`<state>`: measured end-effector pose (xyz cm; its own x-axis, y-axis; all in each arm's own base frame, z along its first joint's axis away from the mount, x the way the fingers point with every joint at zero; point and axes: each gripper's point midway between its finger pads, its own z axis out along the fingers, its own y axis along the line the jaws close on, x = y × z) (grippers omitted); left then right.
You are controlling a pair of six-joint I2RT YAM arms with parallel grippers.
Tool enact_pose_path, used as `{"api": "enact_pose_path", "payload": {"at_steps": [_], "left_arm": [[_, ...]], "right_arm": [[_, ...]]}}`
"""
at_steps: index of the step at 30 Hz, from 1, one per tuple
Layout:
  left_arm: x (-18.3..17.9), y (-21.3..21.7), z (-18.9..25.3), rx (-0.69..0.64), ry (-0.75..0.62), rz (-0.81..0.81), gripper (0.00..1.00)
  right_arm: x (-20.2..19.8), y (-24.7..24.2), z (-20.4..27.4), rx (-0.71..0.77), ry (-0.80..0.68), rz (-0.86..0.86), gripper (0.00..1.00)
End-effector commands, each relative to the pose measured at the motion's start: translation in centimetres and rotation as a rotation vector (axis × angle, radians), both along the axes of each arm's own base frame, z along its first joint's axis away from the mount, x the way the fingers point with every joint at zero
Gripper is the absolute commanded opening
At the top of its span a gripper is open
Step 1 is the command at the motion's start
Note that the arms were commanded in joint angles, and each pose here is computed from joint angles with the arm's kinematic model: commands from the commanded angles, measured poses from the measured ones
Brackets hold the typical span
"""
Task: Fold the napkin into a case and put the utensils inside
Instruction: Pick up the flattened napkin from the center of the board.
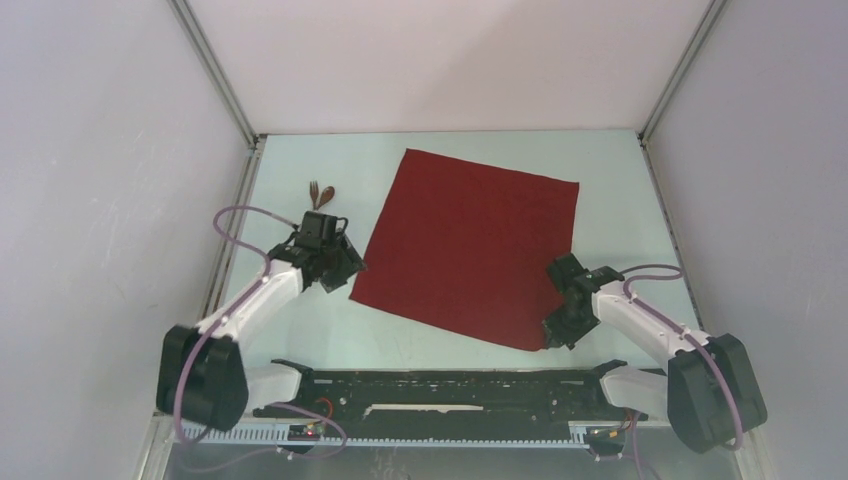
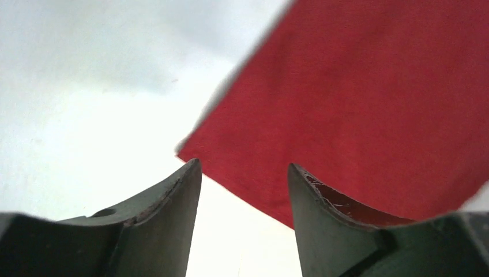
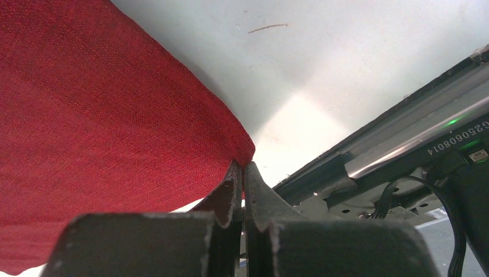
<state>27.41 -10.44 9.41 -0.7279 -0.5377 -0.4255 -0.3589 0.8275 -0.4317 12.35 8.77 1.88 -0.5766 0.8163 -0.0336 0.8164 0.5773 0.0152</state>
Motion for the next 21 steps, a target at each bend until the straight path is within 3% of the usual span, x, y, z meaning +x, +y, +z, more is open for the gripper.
{"api": "enact_pose_path", "payload": {"at_steps": [1,9,14,21], "left_arm": [[-1.3,2.6,-3.0,0.084,0.227,0.251,0.61],[-2.7,3.0,-3.5,0.278,0.448,0.370,0.60],[-3.1,1.5,-5.2,0.274,0.541,0.363,0.62],[-3.1,1.3,-6.1,0.278,0.557,0.381,0.64]], "right_arm": [[0.1,-0.6,1.0,-0.028,-0.006,-0.002,0.00],[0.5,-0.3,1.7,0.000,-0.051,0.030,0.00],[0.8,0.1,1.9,0.029,-0.072,0.074,0.00],[1.0,0.0,2.2,0.039,-0.092,0.074,0.00]]}}
